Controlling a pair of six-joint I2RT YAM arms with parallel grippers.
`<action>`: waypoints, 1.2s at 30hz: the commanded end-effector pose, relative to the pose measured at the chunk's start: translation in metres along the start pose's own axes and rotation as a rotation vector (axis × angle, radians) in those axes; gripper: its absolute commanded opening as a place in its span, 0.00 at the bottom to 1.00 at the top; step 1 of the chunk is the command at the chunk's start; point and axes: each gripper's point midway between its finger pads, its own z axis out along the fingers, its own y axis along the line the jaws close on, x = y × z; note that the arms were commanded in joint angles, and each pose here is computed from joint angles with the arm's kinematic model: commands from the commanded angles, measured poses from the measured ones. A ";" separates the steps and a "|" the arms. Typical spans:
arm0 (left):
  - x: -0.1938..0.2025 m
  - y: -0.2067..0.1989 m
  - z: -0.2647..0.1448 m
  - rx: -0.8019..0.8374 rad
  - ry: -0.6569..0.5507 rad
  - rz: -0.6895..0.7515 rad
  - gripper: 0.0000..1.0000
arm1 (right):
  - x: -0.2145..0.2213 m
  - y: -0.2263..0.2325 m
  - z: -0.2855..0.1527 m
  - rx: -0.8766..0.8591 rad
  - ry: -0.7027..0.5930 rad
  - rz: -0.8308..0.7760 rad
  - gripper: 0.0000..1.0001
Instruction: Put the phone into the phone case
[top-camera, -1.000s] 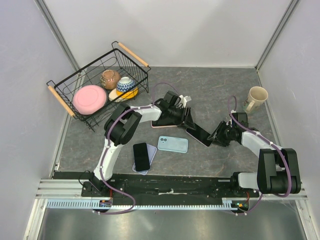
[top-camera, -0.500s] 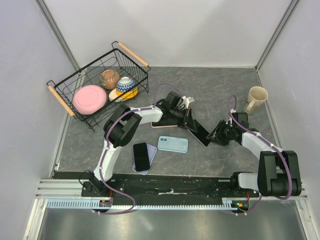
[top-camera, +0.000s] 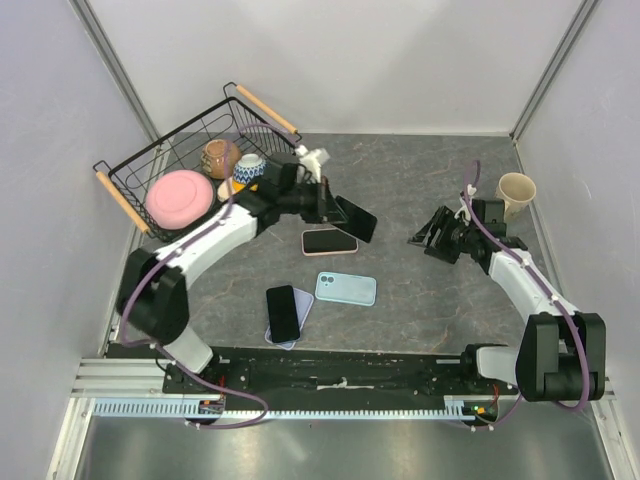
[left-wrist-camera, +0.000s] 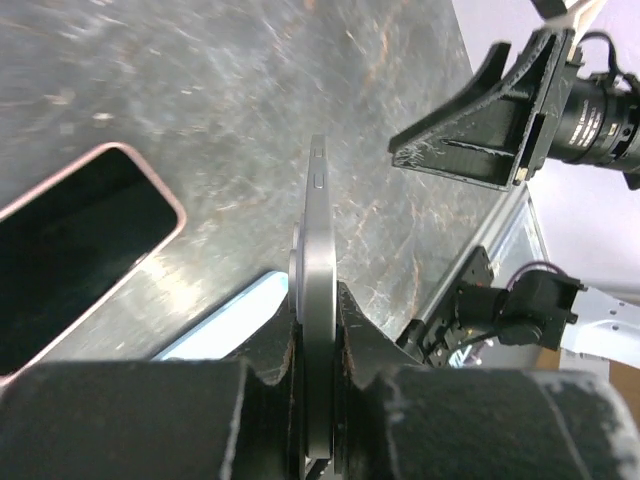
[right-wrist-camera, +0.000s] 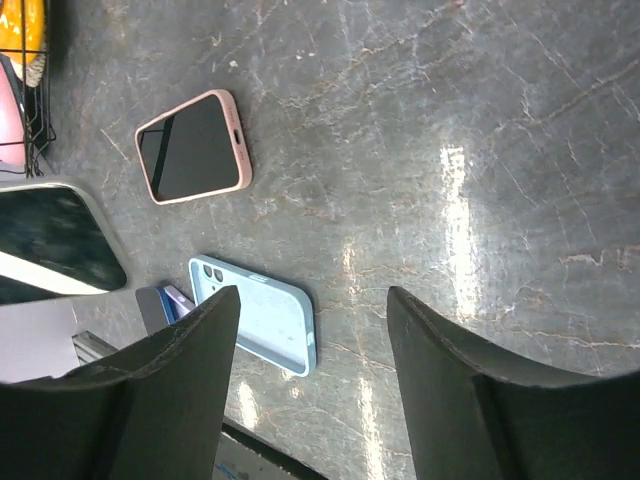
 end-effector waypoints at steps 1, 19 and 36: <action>-0.020 0.011 -0.062 -0.075 -0.149 0.041 0.02 | -0.021 0.032 -0.011 -0.089 -0.055 -0.074 0.71; 0.011 -0.019 -0.182 0.308 -0.493 -0.071 0.02 | 0.034 0.182 -0.024 -0.622 0.072 -0.351 0.86; 0.014 -0.059 -0.199 0.523 -0.475 0.027 0.02 | 0.065 0.263 -0.083 -0.988 0.096 -0.427 0.79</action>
